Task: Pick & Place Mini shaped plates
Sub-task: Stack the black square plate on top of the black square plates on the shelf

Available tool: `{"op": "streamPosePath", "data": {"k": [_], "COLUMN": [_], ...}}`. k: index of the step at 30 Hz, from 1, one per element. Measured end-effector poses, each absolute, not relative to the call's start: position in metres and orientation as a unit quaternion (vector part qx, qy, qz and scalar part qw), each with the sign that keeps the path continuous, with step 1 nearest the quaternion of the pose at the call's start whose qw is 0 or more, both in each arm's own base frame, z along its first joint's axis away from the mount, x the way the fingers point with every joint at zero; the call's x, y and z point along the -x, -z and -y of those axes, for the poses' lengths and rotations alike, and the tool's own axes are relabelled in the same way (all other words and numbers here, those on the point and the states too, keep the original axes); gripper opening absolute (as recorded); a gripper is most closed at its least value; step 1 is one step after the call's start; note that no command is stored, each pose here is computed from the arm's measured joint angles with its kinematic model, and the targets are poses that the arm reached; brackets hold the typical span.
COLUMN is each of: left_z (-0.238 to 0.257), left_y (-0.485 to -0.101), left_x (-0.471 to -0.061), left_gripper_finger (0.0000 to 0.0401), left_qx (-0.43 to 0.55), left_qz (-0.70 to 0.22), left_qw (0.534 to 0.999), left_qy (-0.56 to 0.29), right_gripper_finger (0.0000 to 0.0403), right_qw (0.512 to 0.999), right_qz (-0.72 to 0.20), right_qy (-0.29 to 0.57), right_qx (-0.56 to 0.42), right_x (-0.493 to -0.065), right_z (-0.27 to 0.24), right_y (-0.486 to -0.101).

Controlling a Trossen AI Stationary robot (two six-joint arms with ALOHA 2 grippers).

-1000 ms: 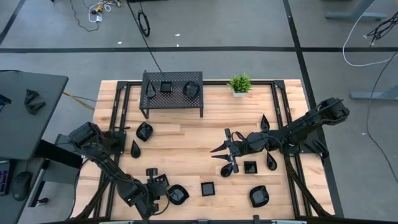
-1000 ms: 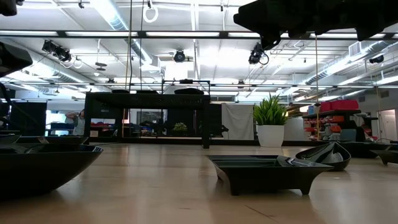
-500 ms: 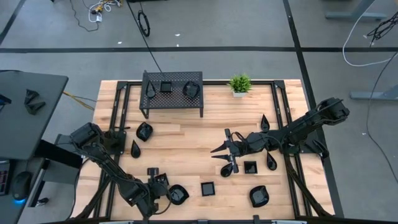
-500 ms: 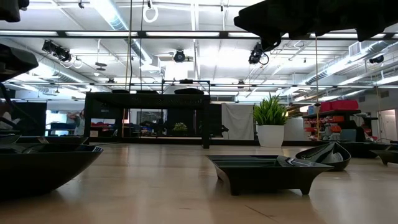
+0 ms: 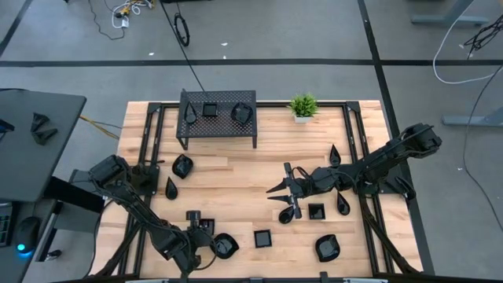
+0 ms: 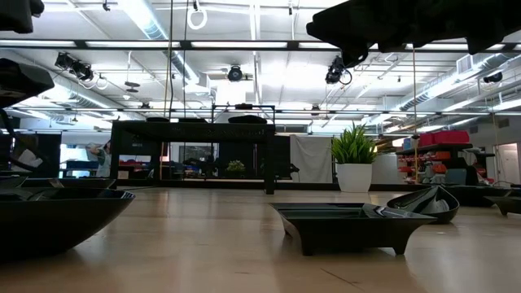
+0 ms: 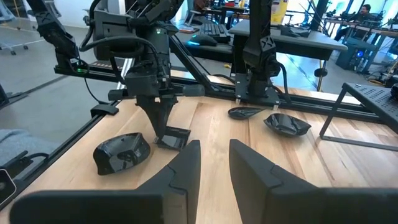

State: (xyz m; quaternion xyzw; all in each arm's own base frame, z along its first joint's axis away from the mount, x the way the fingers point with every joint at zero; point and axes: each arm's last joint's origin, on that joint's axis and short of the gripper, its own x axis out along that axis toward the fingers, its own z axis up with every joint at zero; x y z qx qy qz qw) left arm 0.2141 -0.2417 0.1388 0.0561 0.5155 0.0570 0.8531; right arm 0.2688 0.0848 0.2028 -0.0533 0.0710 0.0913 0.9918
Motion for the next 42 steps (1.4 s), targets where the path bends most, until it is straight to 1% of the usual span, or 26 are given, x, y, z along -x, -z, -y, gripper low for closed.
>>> {"op": "streamPosePath", "data": {"k": [4,8,13,17,21,24,27,30,33,36,40,42], "left_z": [0.242,0.240,0.236,0.222,0.198,0.177,0.152,0.123,0.097,0.073,0.040,0.022], "left_y": [-0.144,-0.159,-0.190,-0.218,-0.241,-0.259,-0.271,-0.271,-0.277,-0.295,-0.318,-0.323], "left_x": [-0.216,-0.219,-0.228,-0.238,-0.241,-0.242,-0.240,-0.235,-0.232,-0.231,-0.231,-0.231], "left_gripper_finger": [0.0009,0.0004,0.0004,0.0003,0.0002,0.0002,0.0001,0.0001,0.0001,0.0001,0.0001,0.0001], "left_qx": [-0.069,-0.099,-0.169,-0.215,-0.230,-0.249,-0.249,-0.240,-0.251,-0.265,-0.296,-0.308], "left_qz": [-0.499,-0.496,-0.468,-0.439,-0.410,-0.400,-0.401,-0.414,-0.399,-0.376,-0.369,-0.385], "left_qw": [0.861,0.857,0.854,0.850,0.849,0.844,0.842,0.843,0.849,0.854,0.840,0.831], "left_qy": [-0.072,-0.098,-0.148,-0.196,-0.241,-0.257,-0.260,-0.247,-0.239,-0.245,-0.264,-0.256], "right_gripper_finger": [0.0086,0.0086,0.0086,0.0086,0.0086,0.0086,0.0086,0.0086,0.0086,0.0086,0.0086,0.0086], "right_qw": [0.992,0.992,0.992,0.992,0.992,0.992,0.991,0.991,0.991,0.991,0.991,0.992], "right_qz": [-0.071,-0.072,-0.072,-0.072,-0.072,-0.072,-0.071,-0.070,-0.070,-0.069,-0.066,-0.061], "right_qy": [-0.091,-0.091,-0.091,-0.091,-0.091,-0.091,-0.092,-0.093,-0.093,-0.092,-0.090,-0.088], "right_qx": [0.049,0.049,0.049,0.048,0.051,0.054,0.063,0.071,0.074,0.074,0.073,0.071], "right_x": [-0.269,-0.269,-0.269,-0.269,-0.269,-0.269,-0.269,-0.269,-0.269,-0.269,-0.269,-0.270], "right_z": [-0.085,-0.085,-0.085,-0.085,-0.085,-0.085,-0.085,-0.085,-0.085,-0.085,-0.083,-0.083], "right_y": [-0.203,-0.203,-0.203,-0.203,-0.203,-0.203,-0.203,-0.203,-0.203,-0.203,-0.204,-0.204]}}
